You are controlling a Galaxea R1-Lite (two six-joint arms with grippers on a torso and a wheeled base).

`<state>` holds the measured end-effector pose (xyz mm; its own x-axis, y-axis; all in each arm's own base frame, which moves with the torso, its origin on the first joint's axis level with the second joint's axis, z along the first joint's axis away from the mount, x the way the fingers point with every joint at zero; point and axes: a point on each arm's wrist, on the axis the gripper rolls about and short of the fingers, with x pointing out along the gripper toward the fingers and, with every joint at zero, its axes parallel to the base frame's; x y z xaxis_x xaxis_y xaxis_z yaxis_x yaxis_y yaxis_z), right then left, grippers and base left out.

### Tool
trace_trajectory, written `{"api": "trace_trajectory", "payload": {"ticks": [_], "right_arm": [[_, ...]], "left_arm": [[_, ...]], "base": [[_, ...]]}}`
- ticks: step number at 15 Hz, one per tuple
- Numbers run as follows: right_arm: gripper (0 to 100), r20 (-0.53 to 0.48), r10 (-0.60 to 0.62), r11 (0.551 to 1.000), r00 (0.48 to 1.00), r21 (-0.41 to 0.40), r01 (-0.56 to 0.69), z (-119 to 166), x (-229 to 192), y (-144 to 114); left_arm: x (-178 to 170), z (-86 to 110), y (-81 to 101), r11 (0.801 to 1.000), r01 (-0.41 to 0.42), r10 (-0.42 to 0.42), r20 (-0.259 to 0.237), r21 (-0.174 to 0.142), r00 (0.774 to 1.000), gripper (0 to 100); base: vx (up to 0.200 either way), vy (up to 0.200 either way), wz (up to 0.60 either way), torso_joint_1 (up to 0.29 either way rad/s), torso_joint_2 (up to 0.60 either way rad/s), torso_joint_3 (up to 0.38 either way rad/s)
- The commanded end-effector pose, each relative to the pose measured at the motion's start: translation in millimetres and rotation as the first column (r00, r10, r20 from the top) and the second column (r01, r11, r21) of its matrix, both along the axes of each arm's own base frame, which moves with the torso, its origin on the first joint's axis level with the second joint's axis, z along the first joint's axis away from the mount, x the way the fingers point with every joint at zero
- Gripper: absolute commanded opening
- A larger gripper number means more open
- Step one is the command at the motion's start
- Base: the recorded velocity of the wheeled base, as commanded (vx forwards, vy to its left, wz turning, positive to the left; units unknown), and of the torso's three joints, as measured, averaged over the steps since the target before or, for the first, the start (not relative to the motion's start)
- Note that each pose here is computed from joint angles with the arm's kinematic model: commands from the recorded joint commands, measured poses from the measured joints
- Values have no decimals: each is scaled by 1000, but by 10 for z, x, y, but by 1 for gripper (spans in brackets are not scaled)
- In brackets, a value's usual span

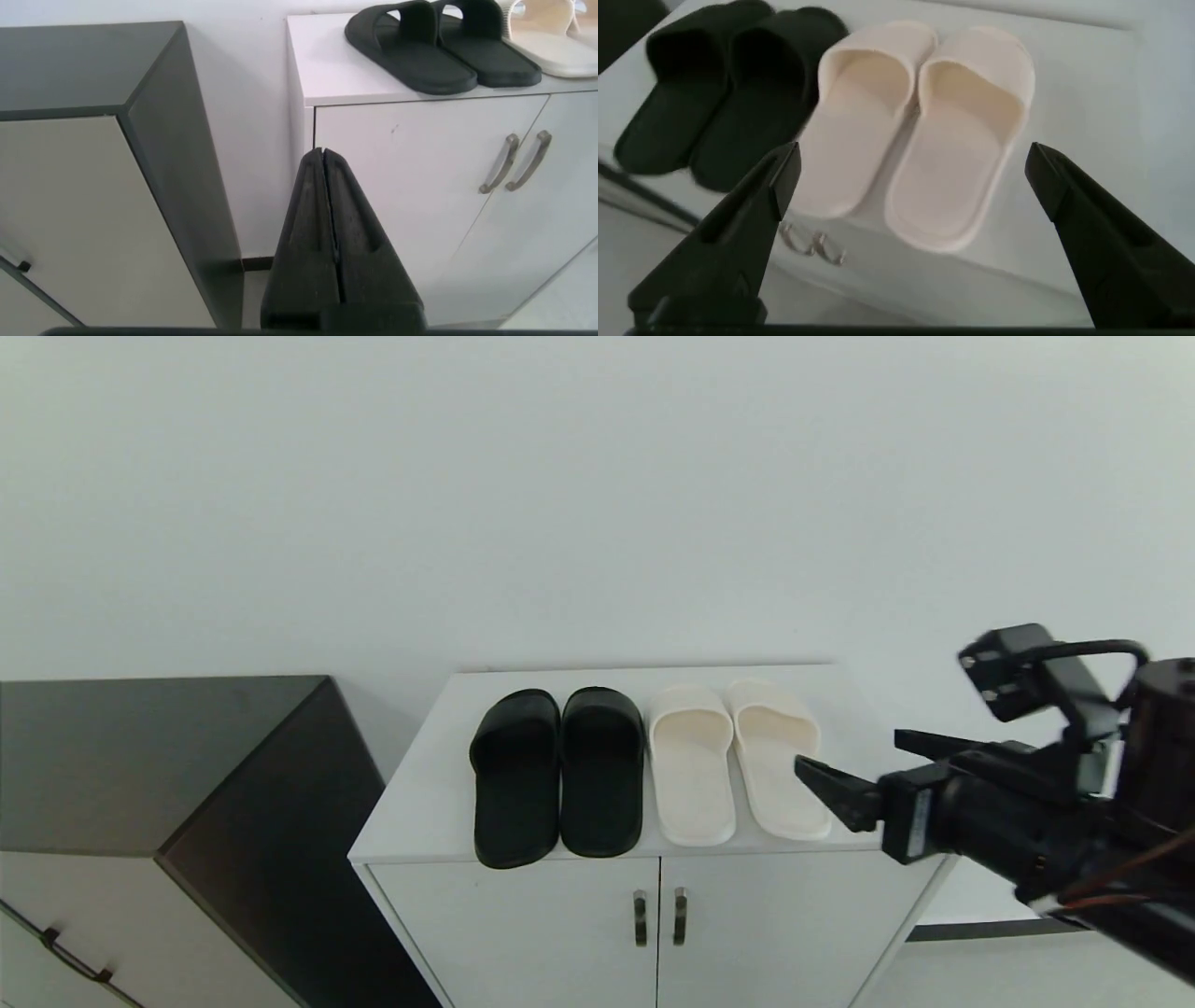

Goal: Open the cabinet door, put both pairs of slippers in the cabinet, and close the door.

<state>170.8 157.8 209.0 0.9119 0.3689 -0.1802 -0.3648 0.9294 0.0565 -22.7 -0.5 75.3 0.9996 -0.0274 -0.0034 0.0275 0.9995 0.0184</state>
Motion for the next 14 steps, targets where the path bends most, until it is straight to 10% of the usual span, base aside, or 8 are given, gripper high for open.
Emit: {"api": "trace_trajectory", "payload": {"ticks": [1, 14], "right_arm": [[100, -4, -115, 993, 993, -43, 114, -342, 498, 605], [100, -18, -290, 957, 957, -32, 290, -819, 1503, 997]], "left_arm": [[0, 0, 0, 1000, 0, 0, 0, 0, 1000, 0], [0, 2, 0, 1000, -1, 1, 1, -26, 1000, 0]], "base": [[0, 0, 0, 0, 0, 0], [0, 0, 0, 0, 0, 0]]}}
